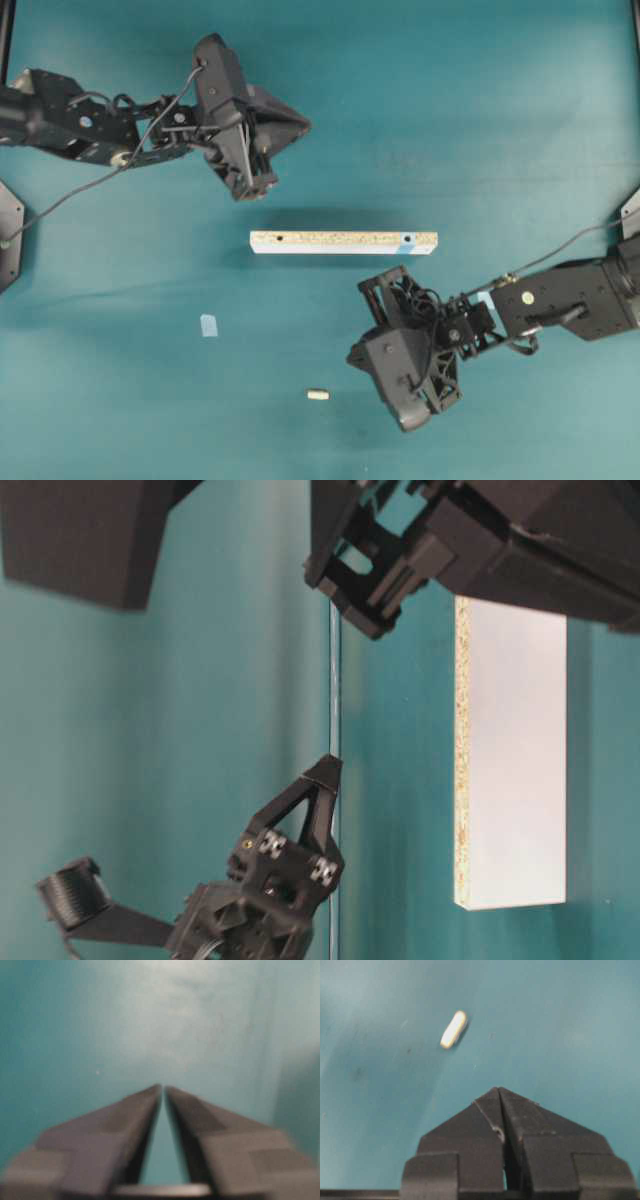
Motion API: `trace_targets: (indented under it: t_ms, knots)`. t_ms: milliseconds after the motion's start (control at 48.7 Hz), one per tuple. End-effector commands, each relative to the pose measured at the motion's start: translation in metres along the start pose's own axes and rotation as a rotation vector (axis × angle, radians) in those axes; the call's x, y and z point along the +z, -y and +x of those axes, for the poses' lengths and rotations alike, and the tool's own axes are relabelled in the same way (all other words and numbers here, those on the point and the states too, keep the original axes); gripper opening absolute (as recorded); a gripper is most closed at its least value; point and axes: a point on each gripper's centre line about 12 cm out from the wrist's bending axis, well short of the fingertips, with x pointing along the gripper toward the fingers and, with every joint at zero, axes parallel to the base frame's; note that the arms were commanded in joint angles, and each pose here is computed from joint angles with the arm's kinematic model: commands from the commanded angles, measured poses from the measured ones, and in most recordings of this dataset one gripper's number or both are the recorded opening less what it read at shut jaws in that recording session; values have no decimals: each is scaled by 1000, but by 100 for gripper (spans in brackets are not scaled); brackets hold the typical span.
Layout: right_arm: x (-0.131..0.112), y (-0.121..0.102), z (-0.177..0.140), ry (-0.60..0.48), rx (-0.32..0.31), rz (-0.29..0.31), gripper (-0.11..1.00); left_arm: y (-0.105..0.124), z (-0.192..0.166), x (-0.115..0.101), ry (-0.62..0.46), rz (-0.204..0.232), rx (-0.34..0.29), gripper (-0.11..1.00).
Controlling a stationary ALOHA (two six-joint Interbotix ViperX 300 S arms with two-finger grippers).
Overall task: Insert the rod into the hole on the wooden board.
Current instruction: 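Move left gripper to the board's left end and right gripper over the wooden rod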
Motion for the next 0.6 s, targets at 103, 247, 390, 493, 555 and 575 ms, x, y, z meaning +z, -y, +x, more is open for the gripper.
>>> trace_targets:
  t_ms: [103,247,390,493,555,575]
  knots:
    - [24,-3,-13,-72,-26,153,4,18,-21,18,-47,25,-48,81]
    - [31,-3,-16,-129,-53,238,37,35,-33,17,-97,48,-92,100]
    - [44,-2,-20,-178,-81,294,80,50,-45,15,-124,72,-135,100]
    - [49,-2,-19,-218,-101,329,96,59,-53,15,-131,84,-160,100]
    - [52,-2,-17,-236,-110,347,95,64,-54,13,-136,90,-173,100]
    - [52,-2,-15,-243,-115,355,95,66,-54,12,-140,93,-178,100]
